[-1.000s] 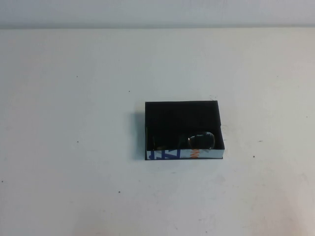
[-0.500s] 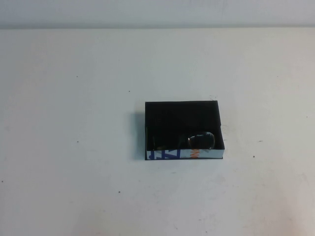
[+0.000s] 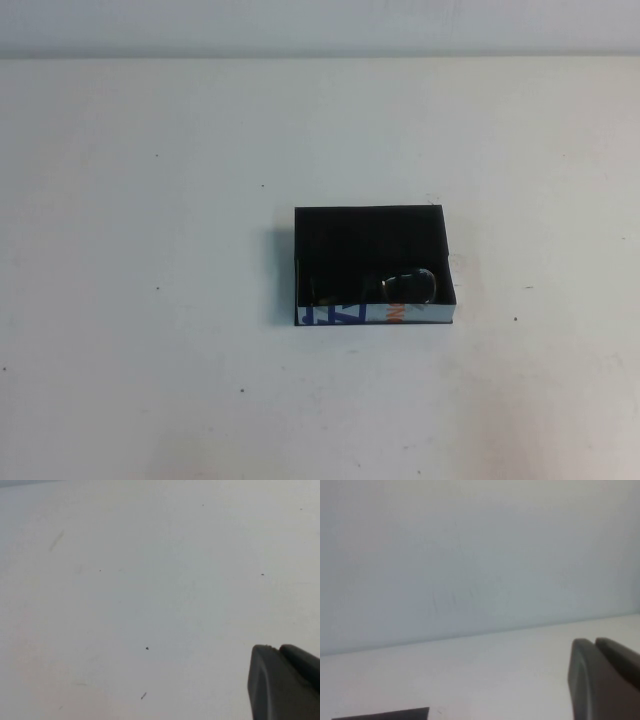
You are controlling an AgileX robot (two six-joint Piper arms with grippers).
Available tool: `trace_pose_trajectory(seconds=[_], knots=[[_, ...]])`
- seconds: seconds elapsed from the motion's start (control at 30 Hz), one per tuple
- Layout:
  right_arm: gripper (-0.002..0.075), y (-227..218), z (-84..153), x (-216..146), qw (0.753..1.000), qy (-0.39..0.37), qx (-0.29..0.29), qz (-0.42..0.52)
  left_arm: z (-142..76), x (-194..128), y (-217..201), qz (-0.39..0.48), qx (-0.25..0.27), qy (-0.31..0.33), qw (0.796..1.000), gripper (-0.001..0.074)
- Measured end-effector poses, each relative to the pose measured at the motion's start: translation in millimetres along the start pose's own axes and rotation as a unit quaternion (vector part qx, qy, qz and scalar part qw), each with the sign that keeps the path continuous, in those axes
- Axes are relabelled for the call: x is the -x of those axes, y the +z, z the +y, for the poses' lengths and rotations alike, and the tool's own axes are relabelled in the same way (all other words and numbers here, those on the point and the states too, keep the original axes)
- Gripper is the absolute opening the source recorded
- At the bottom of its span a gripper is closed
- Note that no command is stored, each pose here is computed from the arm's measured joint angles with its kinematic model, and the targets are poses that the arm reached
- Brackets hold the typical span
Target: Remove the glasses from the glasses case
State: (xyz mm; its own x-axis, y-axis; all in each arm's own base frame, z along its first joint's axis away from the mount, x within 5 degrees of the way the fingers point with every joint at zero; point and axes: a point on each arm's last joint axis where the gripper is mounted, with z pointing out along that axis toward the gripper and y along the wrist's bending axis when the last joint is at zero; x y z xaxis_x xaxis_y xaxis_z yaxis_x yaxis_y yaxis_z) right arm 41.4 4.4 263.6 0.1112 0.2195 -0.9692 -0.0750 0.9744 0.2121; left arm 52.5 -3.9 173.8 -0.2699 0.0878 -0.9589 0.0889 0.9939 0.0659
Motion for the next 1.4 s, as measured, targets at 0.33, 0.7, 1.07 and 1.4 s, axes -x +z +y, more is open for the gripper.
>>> trace_pose_trajectory(seconds=[0.33, 0.7, 1.07, 1.4], knots=[[-0.0018, 13, 15, 44, 0.997, -0.008, 0.013, 0.080, 0, 0, 0, 0.000, 0.000, 0.000, 1.000, -0.0004], [-0.0018, 113, 45, 79, 0.897, -0.198, 0.170, 0.356, 0, 0, 0, 0.000, 0.000, 0.000, 1.000, -0.0004], [-0.0018, 236, 108, 31, 0.665, -0.357, 0.389, 0.529, 0, 0, 0, 0.000, 0.000, 0.000, 1.000, -0.0004], [0.0029, 295, 171, -32, 0.554, -0.462, 0.483, 0.496, 0, 0, 0, 0.000, 0.000, 0.000, 1.000, -0.0004]])
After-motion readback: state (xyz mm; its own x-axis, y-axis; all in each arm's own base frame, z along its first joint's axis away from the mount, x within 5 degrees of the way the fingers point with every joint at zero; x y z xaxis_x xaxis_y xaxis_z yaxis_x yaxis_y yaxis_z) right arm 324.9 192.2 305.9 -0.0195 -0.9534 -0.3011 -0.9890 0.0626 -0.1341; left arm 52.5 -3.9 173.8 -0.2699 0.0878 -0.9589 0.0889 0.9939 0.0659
